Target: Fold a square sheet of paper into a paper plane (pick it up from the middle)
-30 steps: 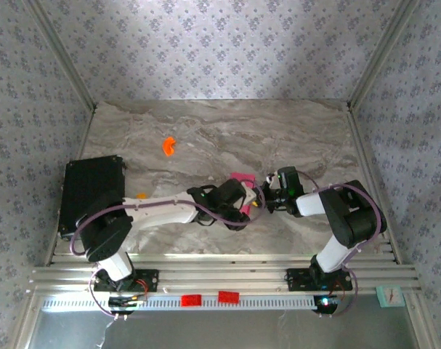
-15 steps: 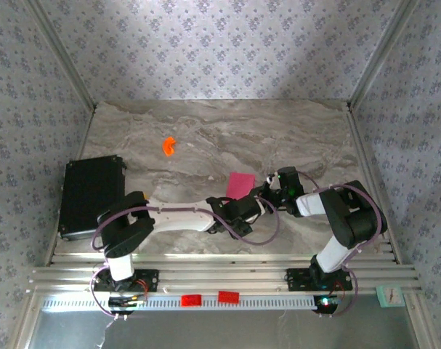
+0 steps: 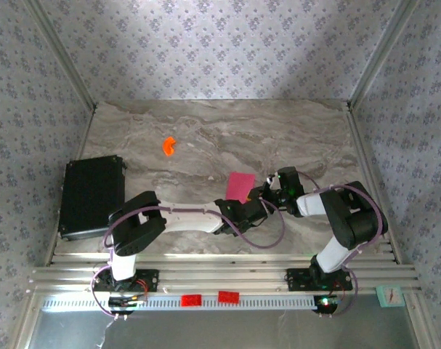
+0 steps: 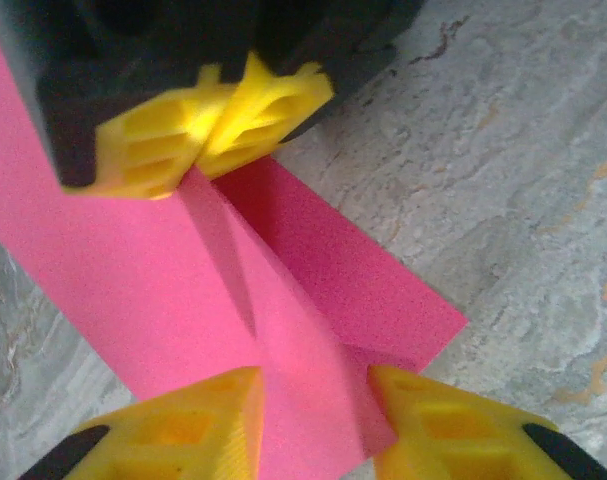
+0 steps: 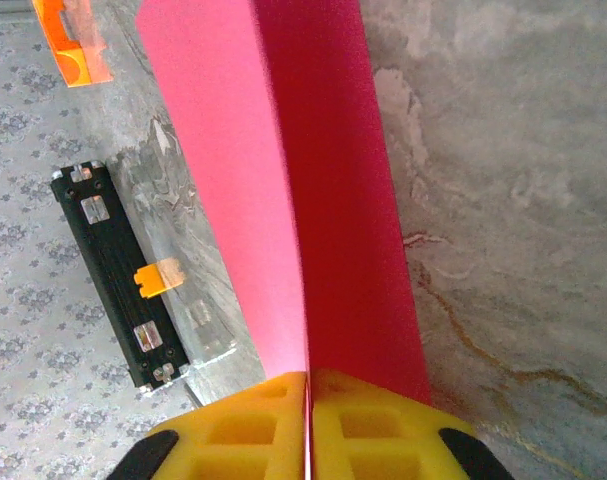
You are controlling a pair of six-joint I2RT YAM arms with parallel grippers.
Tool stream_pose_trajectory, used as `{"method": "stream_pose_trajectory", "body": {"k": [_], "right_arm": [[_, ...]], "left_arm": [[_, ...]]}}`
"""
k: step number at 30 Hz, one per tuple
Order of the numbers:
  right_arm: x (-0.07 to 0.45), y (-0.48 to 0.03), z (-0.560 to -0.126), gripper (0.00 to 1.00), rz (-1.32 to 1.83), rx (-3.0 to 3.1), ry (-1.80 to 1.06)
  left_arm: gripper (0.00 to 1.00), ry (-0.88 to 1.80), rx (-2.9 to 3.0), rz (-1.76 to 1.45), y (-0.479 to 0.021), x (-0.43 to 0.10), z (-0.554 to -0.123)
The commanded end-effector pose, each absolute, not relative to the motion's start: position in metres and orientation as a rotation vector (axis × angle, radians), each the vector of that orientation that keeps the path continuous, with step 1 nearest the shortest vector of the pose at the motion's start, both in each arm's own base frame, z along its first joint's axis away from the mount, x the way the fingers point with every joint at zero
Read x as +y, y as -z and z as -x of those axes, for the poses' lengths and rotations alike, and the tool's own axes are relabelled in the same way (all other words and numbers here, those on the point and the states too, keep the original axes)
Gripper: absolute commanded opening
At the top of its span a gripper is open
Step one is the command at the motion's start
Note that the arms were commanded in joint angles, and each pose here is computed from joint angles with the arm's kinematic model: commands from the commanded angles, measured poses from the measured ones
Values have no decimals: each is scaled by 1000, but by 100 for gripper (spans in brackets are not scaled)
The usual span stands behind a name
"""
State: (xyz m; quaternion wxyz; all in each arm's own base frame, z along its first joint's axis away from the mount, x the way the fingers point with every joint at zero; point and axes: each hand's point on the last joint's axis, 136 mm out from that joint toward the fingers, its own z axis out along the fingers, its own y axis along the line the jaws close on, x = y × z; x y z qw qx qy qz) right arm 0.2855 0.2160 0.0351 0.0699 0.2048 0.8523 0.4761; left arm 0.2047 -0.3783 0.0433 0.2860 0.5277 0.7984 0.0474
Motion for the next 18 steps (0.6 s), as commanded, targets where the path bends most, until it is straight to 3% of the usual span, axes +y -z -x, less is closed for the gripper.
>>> {"method": "stream_pose_trajectory", "body": {"k": [1,7,11,18], "right_arm": [[213,-39,-285,14,-635,2563,-1424],[196,-45,-280,25,-643,2582,-1339],[159,-49,-270,36,-681,2593,-1147],[111,-66,-252,41,-609,2481,-864]], "left_arm": [[24,-143,2129,-1399,-48,-377,-206],[0,-76,2188,-1323,-57,-376,-209],[0,187,2359,-1187,-66,-372,-215],[0,736,2525,-1019,-80,-382,-217]]}}
